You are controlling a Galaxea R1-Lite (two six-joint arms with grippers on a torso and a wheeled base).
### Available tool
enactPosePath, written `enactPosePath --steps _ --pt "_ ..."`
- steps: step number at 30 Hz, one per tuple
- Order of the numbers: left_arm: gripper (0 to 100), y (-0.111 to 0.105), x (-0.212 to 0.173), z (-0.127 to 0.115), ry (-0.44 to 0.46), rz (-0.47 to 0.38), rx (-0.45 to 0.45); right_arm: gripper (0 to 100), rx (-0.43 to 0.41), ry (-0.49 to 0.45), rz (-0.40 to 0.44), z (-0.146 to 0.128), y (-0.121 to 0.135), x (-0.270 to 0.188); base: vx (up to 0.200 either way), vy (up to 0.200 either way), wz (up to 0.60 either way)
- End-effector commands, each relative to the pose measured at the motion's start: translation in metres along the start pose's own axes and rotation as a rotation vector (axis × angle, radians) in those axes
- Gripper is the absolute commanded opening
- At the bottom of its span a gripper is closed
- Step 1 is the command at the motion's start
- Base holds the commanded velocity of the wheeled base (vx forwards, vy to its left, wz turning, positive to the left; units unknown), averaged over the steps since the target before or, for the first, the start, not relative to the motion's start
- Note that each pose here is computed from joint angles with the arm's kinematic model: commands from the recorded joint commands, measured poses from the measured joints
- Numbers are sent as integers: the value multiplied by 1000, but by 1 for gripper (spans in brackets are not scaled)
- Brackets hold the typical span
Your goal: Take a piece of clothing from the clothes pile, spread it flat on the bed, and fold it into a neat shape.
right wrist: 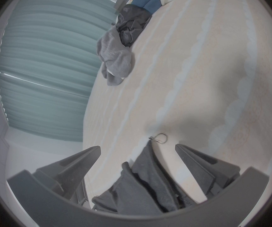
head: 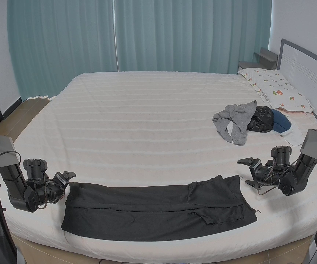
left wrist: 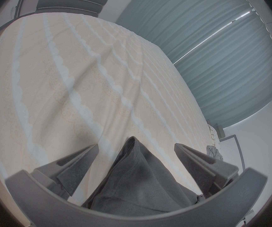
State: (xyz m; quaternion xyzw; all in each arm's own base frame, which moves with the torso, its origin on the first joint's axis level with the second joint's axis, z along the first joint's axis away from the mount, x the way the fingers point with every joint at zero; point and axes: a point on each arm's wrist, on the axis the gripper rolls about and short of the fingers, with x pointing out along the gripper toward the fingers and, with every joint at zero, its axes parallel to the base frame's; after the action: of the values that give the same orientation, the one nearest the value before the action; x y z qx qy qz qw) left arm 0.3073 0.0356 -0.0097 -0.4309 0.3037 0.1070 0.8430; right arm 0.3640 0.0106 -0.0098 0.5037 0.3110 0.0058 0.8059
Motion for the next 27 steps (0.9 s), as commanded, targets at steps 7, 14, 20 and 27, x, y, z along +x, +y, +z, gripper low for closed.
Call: enactPosePath --steps 7,14,20,27 --pt "100 0 -5 -3 7 1 2 100 -3 -6 12 -4 -3 -3 -143 0 0" --pt "100 -1 -5 -2 6 -2 3 100 -4 -2 11 -5 -3 -3 0 0 0" --pt "100 -11 -2 6 -22 -45 24 100 -9 2 11 -6 -3 -3 0 0 0" --pt "100 -17 3 1 56 -91 233 100 -10 3 12 -7 -2 -2 0 0 0"
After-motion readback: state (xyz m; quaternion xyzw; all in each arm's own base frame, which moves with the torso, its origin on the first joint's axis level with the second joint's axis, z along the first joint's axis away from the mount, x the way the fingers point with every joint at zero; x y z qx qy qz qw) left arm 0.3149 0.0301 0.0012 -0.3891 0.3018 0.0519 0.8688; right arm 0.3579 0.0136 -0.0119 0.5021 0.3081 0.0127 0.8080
